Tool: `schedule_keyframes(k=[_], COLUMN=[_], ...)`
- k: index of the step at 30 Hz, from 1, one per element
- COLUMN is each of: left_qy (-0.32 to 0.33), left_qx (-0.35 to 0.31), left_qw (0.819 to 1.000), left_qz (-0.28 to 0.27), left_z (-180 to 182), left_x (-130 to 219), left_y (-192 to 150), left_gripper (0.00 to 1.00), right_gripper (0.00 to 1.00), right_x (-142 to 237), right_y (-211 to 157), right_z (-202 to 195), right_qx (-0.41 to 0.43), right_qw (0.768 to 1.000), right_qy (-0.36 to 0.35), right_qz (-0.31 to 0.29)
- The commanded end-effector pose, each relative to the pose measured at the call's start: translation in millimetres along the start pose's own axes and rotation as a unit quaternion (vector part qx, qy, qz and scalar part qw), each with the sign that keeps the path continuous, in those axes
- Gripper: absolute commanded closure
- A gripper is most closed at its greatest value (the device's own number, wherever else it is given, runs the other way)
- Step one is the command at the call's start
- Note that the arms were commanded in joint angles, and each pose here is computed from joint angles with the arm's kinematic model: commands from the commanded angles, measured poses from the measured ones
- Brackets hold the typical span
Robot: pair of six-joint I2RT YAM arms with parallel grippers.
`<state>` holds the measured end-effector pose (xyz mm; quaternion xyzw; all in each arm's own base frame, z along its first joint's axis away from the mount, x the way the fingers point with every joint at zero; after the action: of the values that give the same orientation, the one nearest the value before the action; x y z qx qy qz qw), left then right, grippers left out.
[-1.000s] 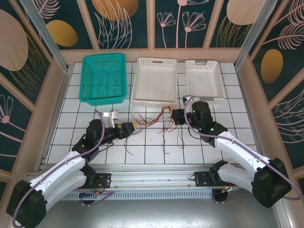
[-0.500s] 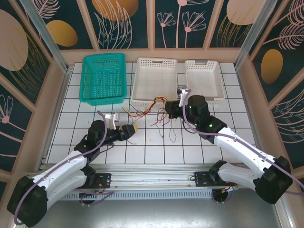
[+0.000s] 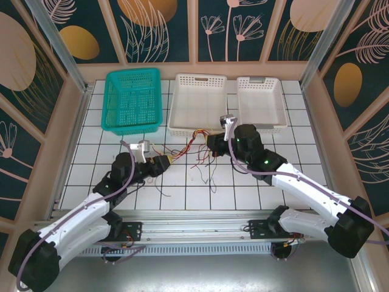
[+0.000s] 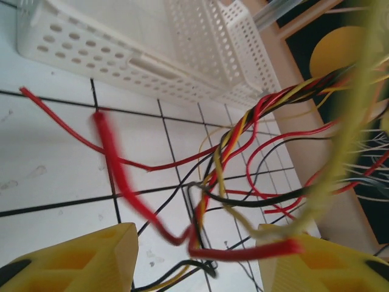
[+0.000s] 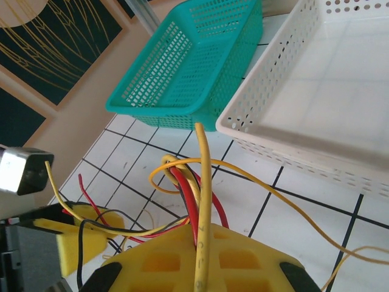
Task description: Untangle the cables
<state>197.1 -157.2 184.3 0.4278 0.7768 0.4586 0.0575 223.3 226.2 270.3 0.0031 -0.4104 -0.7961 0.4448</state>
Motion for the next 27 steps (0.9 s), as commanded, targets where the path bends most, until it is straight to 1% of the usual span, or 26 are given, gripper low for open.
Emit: schedule_keyframes(k=[1, 4, 8, 13, 16, 19, 20, 24, 26, 27], left_qy=[0.003, 0.001, 0.007, 0.015, 0.012, 0.004, 0.002, -0.009, -0.021, -0.024], left_qx=[-0.015, -0.011, -0.010, -0.007, -0.002, 0.007, 0.010, 0.017, 0.019, 0.019], left_qw=[1.000, 1.000, 1.000, 1.000, 1.000, 1.000, 1.000, 1.000, 1.000, 0.999], left_qz=[-0.014, 0.000, 0.002, 0.011, 0.012, 0.013, 0.012, 0.003, -0.005, -0.008], left_z=[-2, 1, 4, 7, 8, 9, 8, 7, 4, 4], left_x=[2, -1, 1, 0, -2, -3, -3, 0, 3, 4], left_y=[5, -1, -5, -9, -11, -14, -15, -16, -16, -16], left_gripper=[0.47, 0.51, 0.54, 0.56, 0.61, 0.62, 0.62, 0.53, 0.45, 0.44], right_gripper=[1.00, 1.00, 1.00, 1.00, 1.00, 1.00, 1.00, 1.00, 1.00, 1.00], right_x=[11, 13, 15, 17, 17, 18, 17, 17, 17, 17], right_y=[13, 16, 18, 20, 20, 21, 20, 21, 23, 23], right_z=[16, 19, 24, 29, 31, 32, 32, 33, 34, 34], right_qx=[0.013, 0.013, 0.010, 0.006, 0.003, -0.001, -0.003, -0.007, -0.009, -0.010], right_qw=[0.999, 0.999, 0.999, 0.998, 0.998, 0.998, 0.998, 0.998, 0.998, 0.998], right_qy=[0.024, 0.028, 0.038, 0.050, 0.052, 0.053, 0.052, 0.053, 0.052, 0.052], right_qz=[-0.025, -0.027, -0.027, -0.026, -0.025, -0.026, -0.026, -0.025, -0.027, -0.027])
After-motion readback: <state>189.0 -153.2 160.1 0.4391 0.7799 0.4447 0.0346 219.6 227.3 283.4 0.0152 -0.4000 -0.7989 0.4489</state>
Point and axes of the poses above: each hand's point on the last joint's axis, 136 mm out from that joint toward the fingers, its own x axis back along the fingers, its own z axis along the line the jaws close on, y = z × x, the point moved 6 cm from there along x, back along the fingers, and after that the axes turned 15 degrees about -x, right-handed, at the moved point
